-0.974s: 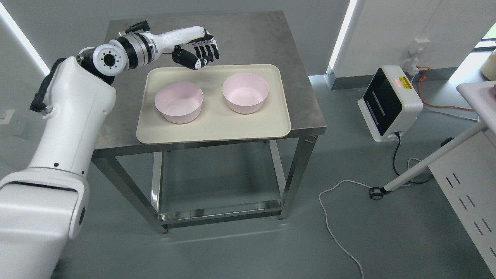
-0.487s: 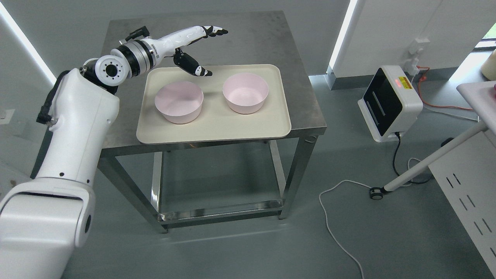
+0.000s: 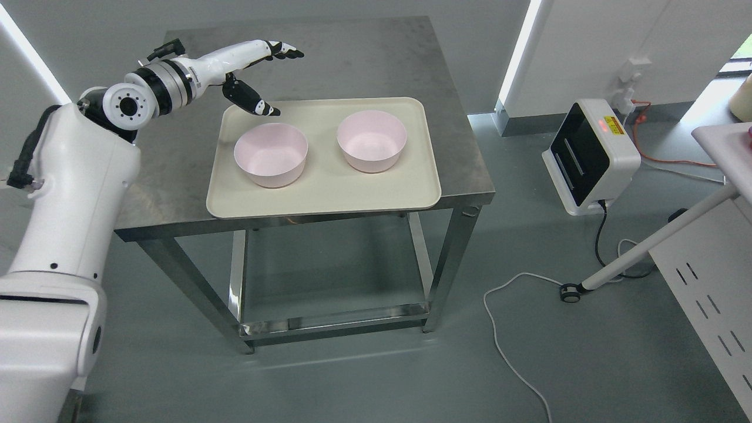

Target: Stack pink IKEA bowls on left shelf middle

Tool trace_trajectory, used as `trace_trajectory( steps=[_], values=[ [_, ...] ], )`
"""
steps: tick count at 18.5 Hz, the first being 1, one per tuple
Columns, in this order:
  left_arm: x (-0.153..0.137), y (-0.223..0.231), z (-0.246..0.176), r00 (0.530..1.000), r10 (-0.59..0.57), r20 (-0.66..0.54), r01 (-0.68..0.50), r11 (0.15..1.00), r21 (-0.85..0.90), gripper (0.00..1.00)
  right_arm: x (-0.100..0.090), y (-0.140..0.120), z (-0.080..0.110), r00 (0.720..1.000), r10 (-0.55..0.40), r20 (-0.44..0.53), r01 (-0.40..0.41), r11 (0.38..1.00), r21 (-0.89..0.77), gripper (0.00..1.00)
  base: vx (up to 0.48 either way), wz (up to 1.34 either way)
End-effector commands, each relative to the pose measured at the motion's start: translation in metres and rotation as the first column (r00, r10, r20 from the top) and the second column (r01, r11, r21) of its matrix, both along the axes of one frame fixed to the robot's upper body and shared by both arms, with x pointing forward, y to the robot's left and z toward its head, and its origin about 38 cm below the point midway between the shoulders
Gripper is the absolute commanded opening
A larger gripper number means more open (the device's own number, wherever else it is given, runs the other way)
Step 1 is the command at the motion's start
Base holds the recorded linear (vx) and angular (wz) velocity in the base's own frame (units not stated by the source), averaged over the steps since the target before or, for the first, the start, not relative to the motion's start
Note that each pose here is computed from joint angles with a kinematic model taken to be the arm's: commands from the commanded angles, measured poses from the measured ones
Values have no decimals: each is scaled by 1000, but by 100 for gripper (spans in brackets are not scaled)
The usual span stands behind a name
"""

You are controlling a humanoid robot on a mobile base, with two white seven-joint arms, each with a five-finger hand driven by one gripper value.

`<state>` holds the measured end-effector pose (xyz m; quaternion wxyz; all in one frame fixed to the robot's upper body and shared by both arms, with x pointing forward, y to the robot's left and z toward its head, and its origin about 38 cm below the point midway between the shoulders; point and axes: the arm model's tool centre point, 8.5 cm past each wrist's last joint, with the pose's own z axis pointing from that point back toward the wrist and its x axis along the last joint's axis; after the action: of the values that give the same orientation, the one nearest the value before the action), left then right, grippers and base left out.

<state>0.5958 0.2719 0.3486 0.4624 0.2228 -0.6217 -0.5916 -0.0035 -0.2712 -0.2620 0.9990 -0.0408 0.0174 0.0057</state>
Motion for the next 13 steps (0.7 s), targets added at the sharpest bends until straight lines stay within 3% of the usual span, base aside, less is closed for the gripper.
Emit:
trace_trajectory(
  steps=[1, 6, 10, 13],
  values=[
    [-7, 33, -27, 994, 26, -104, 3, 963, 268, 82, -7, -11, 1, 1000, -24, 6, 24, 1000, -17, 100, 0, 0],
    [-10, 28, -48, 989, 13, -147, 29, 961, 275, 82, -7, -11, 1, 1000, -23, 8, 23, 1000, -17, 100, 0, 0],
    [-4, 2, -66, 980, 46, -192, -2, 974, 227, 62, -7, -11, 1, 1000, -24, 8, 24, 1000, -17, 100, 0, 0],
    [0, -18, -76, 974, 56, -219, -6, 975, 224, 61, -7, -11, 1, 1000, -24, 8, 24, 1000, -17, 100, 0, 0]
  ],
)
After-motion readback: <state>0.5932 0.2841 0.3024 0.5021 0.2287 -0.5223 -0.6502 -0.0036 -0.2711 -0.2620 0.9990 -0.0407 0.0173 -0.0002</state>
